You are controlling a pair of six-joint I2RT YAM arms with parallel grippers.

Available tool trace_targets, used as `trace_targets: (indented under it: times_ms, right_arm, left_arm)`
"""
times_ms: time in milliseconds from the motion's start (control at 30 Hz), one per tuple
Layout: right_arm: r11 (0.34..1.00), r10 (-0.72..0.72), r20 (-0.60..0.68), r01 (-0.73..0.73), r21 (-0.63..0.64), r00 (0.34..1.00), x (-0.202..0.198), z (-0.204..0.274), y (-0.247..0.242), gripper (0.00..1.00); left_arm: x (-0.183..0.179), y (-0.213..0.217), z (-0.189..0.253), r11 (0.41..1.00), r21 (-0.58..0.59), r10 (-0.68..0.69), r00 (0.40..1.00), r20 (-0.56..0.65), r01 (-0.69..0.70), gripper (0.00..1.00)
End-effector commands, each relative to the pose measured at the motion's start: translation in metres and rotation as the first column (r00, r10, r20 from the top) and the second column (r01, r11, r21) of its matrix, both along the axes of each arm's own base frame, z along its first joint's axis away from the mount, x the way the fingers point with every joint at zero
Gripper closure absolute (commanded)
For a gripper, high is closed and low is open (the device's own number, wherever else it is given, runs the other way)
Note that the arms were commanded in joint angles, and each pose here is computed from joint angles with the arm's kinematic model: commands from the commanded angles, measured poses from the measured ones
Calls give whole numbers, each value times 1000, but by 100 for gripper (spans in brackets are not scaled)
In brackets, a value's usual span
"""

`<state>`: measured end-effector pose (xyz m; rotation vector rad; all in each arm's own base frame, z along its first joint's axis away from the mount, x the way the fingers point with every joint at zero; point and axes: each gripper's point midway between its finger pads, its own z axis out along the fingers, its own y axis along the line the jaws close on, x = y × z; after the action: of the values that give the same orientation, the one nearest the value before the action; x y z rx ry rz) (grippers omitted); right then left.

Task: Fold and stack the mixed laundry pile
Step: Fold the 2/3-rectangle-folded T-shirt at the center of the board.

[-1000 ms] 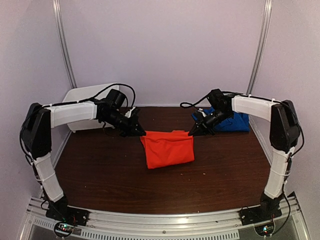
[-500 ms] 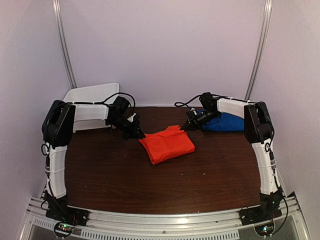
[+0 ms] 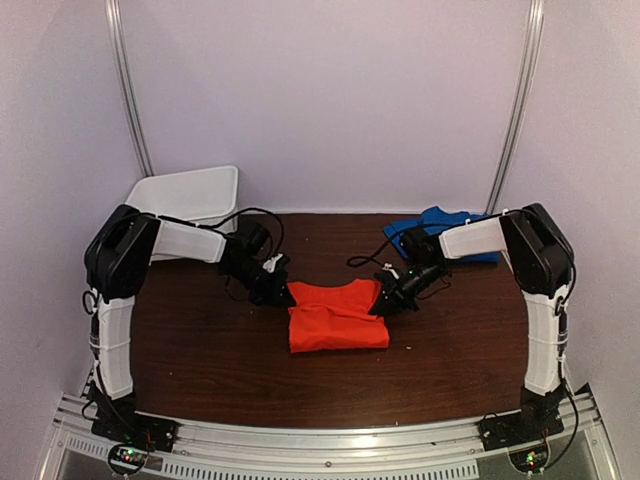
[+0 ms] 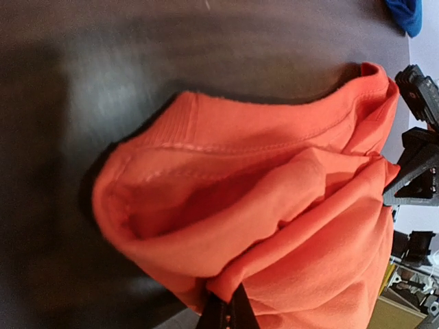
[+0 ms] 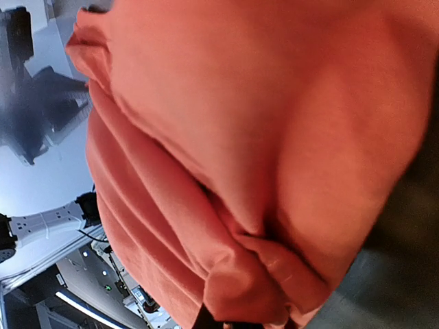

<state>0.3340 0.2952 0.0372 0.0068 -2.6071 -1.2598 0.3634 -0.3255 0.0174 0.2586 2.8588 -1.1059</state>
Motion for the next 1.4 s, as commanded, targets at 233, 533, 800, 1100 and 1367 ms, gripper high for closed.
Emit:
trace_targets:
  times_ms: [233,533,800,1100,1367]
  right_arm:
    - [1000,19,94,-19,1,995,-82,53,-9,99]
    - [998,3,130,-11,58,991,-38,59,18,96]
    - [997,-79,218,73,36,973,4,79,-15,53]
    - [998,-10,311,-11,68,950,-25,92,-19,53]
    - [994,109,401,-110,-22,909,-29,76,1,50]
  left_arm:
    - [-71,28,47,998,-22,-63,996,55,64,100]
    - [-55,29,54,998,-58,3,997,71,1,100]
    - [-36,43,67,987,-117,129,983,129,-114,70]
    - [-62,47,79,988,-137,103,972,211,-74,56]
    - [-61,35,70,987,-144,97,970,222,-66,56]
